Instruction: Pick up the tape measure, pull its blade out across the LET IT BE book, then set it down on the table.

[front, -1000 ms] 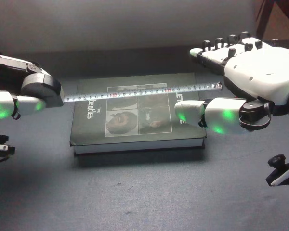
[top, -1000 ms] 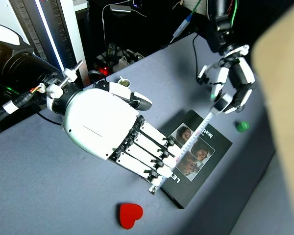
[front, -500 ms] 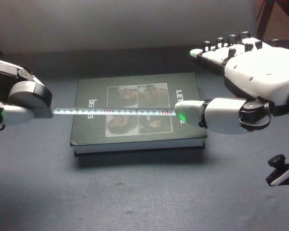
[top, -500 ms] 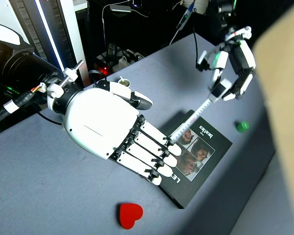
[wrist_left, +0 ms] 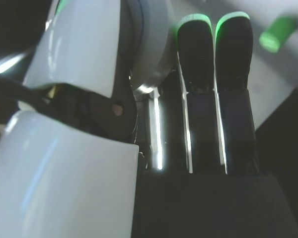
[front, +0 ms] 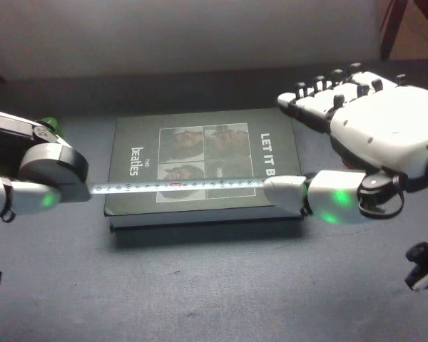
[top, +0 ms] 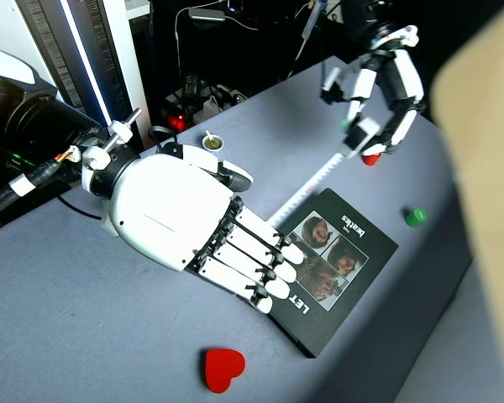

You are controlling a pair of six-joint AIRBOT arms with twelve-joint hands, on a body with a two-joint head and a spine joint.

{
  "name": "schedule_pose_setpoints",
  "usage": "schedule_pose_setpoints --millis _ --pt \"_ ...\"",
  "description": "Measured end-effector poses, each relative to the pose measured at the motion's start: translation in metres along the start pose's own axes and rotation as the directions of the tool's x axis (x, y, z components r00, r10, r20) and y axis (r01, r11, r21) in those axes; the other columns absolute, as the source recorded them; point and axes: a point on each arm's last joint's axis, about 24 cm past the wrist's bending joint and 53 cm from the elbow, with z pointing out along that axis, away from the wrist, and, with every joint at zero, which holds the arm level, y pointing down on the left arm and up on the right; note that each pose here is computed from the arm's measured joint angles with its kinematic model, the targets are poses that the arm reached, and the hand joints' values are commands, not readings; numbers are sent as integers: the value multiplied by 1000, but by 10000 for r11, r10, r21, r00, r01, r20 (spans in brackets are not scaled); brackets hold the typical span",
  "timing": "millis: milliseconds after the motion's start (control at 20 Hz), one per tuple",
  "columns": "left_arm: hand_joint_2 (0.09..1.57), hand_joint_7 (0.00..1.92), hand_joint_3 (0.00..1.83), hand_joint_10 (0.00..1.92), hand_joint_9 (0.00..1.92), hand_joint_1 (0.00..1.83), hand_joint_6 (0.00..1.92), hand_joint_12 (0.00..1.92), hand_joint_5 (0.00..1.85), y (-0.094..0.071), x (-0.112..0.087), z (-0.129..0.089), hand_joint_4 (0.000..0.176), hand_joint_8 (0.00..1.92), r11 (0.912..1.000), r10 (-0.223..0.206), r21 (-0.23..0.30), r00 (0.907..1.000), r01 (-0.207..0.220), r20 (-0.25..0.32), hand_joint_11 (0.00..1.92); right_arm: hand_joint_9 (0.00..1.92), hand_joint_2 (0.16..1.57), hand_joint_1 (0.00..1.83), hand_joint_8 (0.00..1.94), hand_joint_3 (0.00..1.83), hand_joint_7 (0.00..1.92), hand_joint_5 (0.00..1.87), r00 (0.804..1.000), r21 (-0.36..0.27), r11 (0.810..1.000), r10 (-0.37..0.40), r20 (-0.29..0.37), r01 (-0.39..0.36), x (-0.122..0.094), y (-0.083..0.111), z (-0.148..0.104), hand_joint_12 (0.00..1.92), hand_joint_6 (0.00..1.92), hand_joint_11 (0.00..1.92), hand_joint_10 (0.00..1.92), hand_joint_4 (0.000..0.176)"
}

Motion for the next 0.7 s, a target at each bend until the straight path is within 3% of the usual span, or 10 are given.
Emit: schedule_pose_setpoints --millis 100,150,350,700 --pt "1104 954 0 1304 958 1372 687 1350 1031 7 -1 -3 0 1011 9996 -271 19 9995 271 170 803 134 1107 104 3 0 158 146 9995 -61 10000 32 -327 -34 7 1 -4 773 1 0 2 0" --pt "1104 953 0 1289 973 1373 694 1353 1021 26 2 -6 0 1014 9991 -234 -338 9996 238 139 808 137 1108 104 4 0 161 146 9987 -242 9997 -77 -508 64 12 8 -12 775 1 0 3 0" --pt "1103 965 0 1295 965 1374 694 1356 1020 42 2 -13 0 1004 9980 -152 -604 9998 159 109 820 136 1107 107 2 0 160 149 9983 -297 9996 -24 -586 7 14 11 -17 764 1 0 2 0" --pt "1102 968 0 1293 966 1373 697 1353 1019 55 23 -13 0 997 9969 -458 -648 9986 441 -251 818 127 1106 108 2 0 152 149 9962 60 9999 -140 -859 146 29 1 -32 761 5 0 2 0"
